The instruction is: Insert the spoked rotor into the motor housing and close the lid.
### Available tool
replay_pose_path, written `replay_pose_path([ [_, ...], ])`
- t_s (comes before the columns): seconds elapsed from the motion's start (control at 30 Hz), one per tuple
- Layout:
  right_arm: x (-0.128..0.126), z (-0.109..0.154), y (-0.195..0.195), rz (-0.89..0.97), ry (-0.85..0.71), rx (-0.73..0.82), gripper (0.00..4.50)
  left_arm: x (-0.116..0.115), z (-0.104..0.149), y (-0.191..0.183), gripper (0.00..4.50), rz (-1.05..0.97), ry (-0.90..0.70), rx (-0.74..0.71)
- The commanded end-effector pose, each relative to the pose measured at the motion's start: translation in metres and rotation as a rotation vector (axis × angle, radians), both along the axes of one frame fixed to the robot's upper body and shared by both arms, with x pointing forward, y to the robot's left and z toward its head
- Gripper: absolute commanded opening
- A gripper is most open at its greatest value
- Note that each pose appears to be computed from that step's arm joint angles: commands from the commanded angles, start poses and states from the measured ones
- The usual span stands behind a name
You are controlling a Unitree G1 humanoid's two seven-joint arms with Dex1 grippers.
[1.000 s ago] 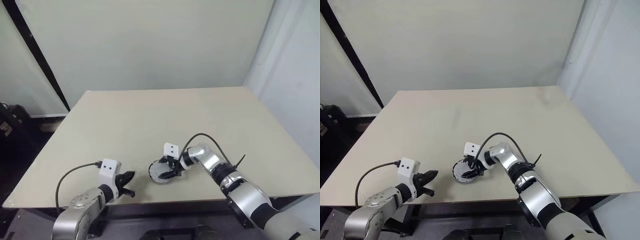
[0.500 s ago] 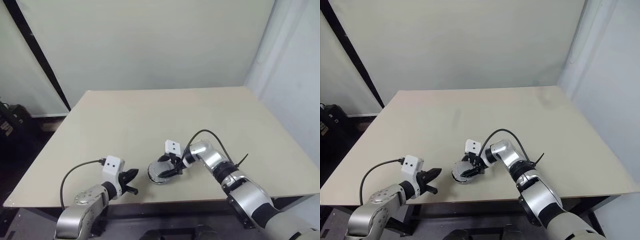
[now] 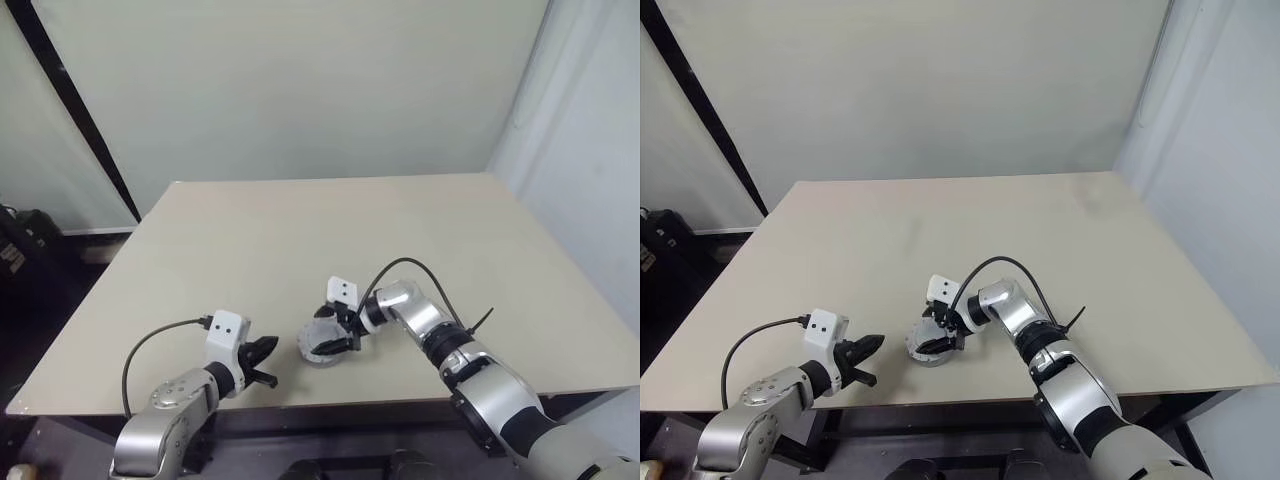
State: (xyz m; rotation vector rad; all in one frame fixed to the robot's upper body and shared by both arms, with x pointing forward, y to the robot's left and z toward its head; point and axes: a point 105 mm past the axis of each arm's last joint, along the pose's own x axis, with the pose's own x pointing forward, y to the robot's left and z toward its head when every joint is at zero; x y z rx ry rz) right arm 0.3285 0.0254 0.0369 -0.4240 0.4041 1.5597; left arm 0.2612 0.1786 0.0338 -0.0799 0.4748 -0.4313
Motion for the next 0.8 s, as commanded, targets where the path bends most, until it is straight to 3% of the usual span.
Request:
replay_pose_path([
  [0.03, 0.008, 0.014, 0.000, 0.016, -0.099, 0.010, 4.48, 0.006, 0.011, -0.001, 0.00, -0.009, -0.051, 0.000],
  [0.8, 0.011, -0.004, -0.002, -0.015, -0.148, -0.050, 4.48, 0.006, 0.012, -0.005, 0.00, -0.020, -0.054, -0.001],
])
